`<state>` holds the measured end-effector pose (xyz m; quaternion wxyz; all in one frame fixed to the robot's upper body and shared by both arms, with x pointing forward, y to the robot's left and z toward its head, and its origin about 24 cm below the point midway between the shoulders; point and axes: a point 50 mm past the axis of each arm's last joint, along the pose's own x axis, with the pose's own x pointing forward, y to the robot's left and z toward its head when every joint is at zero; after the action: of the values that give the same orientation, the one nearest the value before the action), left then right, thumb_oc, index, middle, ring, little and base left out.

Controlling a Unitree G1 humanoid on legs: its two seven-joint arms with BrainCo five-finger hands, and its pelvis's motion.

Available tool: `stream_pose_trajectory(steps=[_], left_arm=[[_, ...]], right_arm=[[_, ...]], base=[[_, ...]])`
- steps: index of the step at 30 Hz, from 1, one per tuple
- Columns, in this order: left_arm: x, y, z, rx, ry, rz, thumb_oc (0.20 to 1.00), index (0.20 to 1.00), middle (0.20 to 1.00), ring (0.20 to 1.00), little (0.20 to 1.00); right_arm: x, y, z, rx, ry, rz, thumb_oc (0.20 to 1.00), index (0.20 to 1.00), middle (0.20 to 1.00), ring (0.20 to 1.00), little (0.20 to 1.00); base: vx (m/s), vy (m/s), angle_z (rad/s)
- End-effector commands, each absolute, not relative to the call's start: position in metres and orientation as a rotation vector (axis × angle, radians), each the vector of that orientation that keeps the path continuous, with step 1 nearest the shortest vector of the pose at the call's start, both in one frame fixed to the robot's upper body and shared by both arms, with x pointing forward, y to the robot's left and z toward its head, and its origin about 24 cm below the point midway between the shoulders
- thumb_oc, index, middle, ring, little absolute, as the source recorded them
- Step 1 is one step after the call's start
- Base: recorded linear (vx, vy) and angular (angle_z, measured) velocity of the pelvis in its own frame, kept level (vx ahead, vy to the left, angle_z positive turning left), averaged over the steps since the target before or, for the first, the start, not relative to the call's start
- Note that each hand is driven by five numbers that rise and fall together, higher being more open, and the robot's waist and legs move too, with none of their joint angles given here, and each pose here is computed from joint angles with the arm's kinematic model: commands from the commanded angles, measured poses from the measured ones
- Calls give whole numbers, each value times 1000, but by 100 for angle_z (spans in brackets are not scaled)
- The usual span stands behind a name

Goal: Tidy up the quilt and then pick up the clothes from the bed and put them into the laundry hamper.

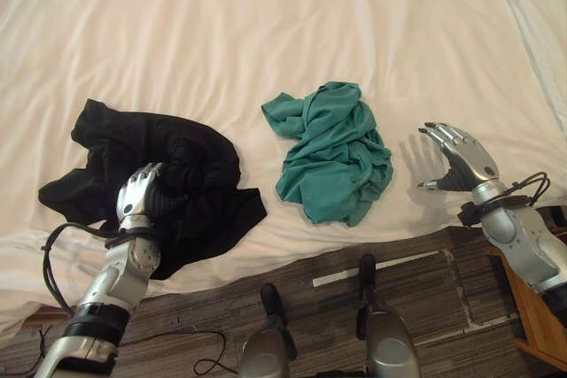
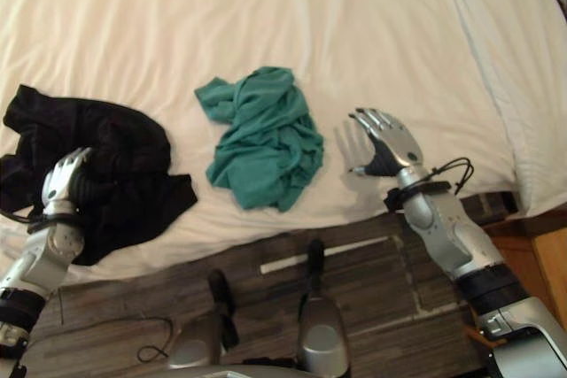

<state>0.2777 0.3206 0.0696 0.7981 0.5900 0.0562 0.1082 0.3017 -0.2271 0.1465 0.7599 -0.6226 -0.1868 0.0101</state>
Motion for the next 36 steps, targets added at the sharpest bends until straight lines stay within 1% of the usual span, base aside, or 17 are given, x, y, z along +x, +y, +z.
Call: stream_pose_trajectory(steps=[1,6,8,13,15,16,17,18,20,21,22,25,28,31,32,35,36], left_arm=[[247,346,26,1317,400,170,200,200,200,200,200],[220,336,-11,1135,478,144,200,200,200,200,200],[205,325,-28,962,503,167,200,200,200,200,200],[194,320,-34,863,502,186,200,200,200,200,200],[189,314,-36,789,487,187,200,200,200,200,200],[189,314,-36,775,486,188,200,200,200,200,200],[192,311,-33,756,463,182,200,200,200,200,200],[193,310,-31,742,449,179,200,200,200,200,200],[200,304,-27,710,420,163,200,200,200,200,200],[203,300,-26,671,409,152,200,200,200,200,200],[203,300,-27,671,411,151,200,200,200,200,200],[201,298,-28,633,414,139,200,200,200,200,200],[198,295,-30,605,420,121,200,200,200,200,200],[193,298,-29,568,423,141,200,200,200,200,200],[189,301,-29,542,420,161,200,200,200,200,200],[183,300,-34,367,423,203,200,200,200,200,200],[198,284,-29,328,375,203,200,200,200,200,200]], right_arm=[[309,-200,184,-1337,-633,-19,1000,1000,1000,1000,1000],[323,-158,187,-1281,-697,98,1000,1000,1000,1000,1000],[333,-136,181,-1259,-685,167,1000,1000,1000,1000,1000],[342,-114,168,-1218,-640,238,1000,1000,1000,1000,1000],[344,-100,144,-1182,-546,321,1000,1000,1000,1000,1000],[345,-99,136,-1183,-511,334,1000,1000,1000,1000,1000],[344,-97,123,-1186,-465,370,288,288,288,288,288],[343,-97,108,-1186,-409,394,200,200,200,200,200],[335,-98,73,-1165,-263,461,200,200,200,200,200],[324,-101,41,-1090,-117,505,200,200,200,200,200],[323,-101,40,-1088,-115,506,200,200,200,200,200],[295,-113,-4,-977,86,558,200,200,200,200,200],[264,-137,-43,-925,281,566,200,200,200,200,200],[226,-165,-69,-673,471,462,200,200,200,200,200],[211,-175,-76,-512,531,382,200,200,200,200,200],[198,-187,-81,-202,580,229,200,200,200,200,200],[194,-183,-80,-120,566,212,200,200,200,200,200]], base=[[0,-37,0],[4,-3,1],[0,0,0],[9,6,14],[3,11,20],[-1,8,15],[-1,16,16],[-5,20,17],[13,19,21],[24,23,15],[8,50,8],[9,84,4],[-22,123,3],[-7,55,3],[-12,39,31],[60,23,53],[123,-62,42]])
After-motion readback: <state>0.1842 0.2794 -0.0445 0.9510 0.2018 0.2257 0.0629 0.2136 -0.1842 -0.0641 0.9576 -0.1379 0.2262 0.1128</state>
